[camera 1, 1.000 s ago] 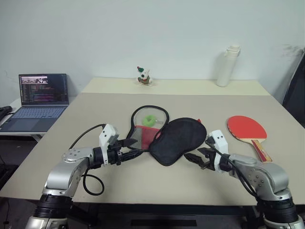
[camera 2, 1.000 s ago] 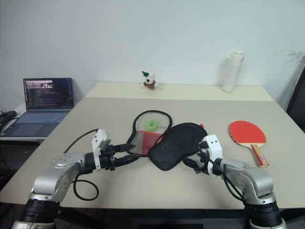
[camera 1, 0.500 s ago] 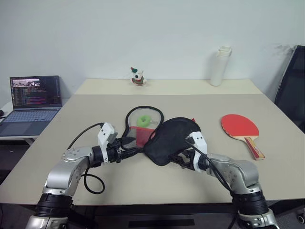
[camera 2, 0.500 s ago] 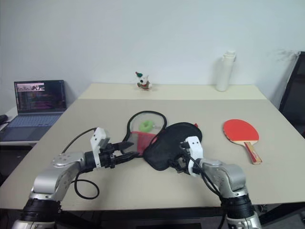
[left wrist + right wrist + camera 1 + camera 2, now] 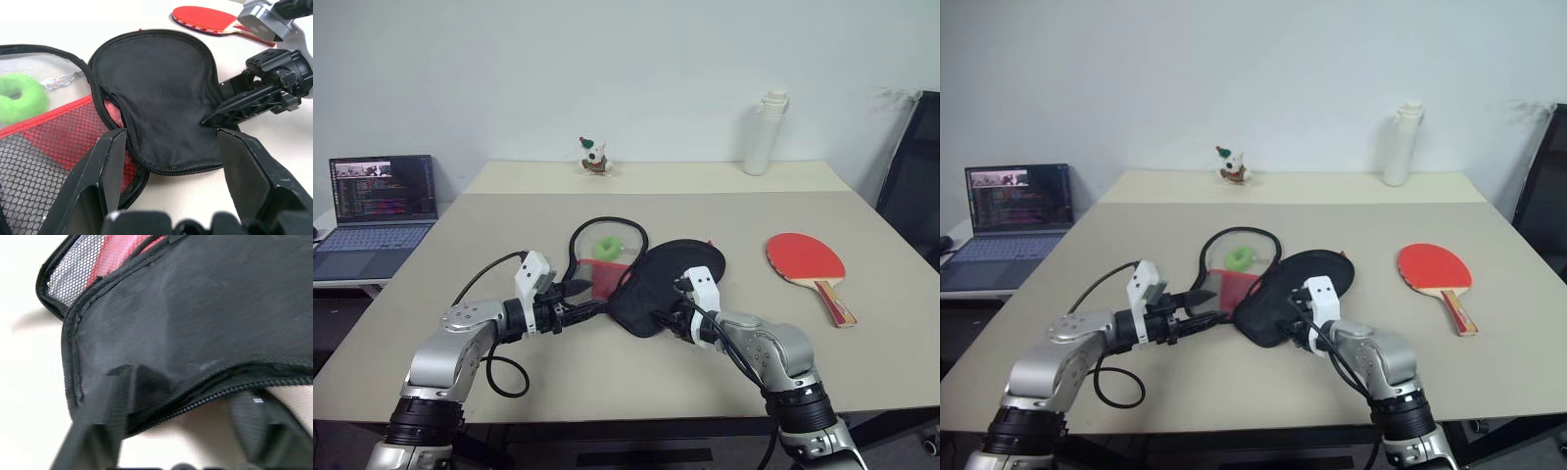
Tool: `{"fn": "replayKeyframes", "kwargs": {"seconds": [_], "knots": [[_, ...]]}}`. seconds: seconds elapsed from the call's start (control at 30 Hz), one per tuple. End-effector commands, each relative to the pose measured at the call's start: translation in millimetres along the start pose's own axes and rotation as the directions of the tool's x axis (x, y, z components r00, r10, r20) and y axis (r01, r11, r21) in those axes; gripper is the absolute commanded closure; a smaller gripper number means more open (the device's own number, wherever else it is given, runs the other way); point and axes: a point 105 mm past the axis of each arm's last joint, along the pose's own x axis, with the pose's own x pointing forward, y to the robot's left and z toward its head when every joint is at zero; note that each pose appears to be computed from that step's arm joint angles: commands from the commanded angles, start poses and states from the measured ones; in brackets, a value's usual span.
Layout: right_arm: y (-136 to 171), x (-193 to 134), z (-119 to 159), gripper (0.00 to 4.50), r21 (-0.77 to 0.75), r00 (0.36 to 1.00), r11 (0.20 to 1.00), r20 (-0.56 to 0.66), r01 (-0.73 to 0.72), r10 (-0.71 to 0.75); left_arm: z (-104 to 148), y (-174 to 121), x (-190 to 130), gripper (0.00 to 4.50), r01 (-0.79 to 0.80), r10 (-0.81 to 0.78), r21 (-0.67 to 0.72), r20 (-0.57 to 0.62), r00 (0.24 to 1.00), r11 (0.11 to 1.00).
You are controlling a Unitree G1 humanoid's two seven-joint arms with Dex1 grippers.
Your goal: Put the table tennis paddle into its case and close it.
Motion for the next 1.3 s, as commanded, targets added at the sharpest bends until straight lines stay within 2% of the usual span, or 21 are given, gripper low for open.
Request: {"fn": "replayKeyframes", "kwargs": {"seconds": [0.03,0.17,0.4,0.6,0.9,1.3], "knots": [[7,-8,8,3.04,0.09,0.997,0.993,0.033,-0.071,0.068,13,-6,-1,1.33,0.019,-0.02,0.053,0.019,1.0,0.998],[8,-11,6,4.47,0.128,0.996,0.988,0.02,-0.089,0.087,15,-9,1,1.33,0.031,-0.032,0.06,0.021,0.999,0.998],[0,-24,-2,4.49,0.154,0.995,0.984,-0.035,-0.091,0.098,14,-18,8,1.33,0.063,-0.064,0.069,0.025,0.998,0.996],[-36,-50,-10,4.49,0.078,0.986,0.995,-0.153,-0.054,0.066,11,-27,13,1.33,0.098,-0.1,0.076,0.013,0.995,0.992],[-82,-73,11,4.49,-0.071,0.965,0.997,-0.263,-0.039,0.019,12,-32,21,1.33,0.135,-0.137,0.094,0.013,0.99,0.986],[-123,-83,45,4.49,-0.27,0.928,0.96,-0.37,-0.068,-0.038,10,-36,27,1.33,0.148,-0.151,0.105,0.021,0.988,0.983]]}}
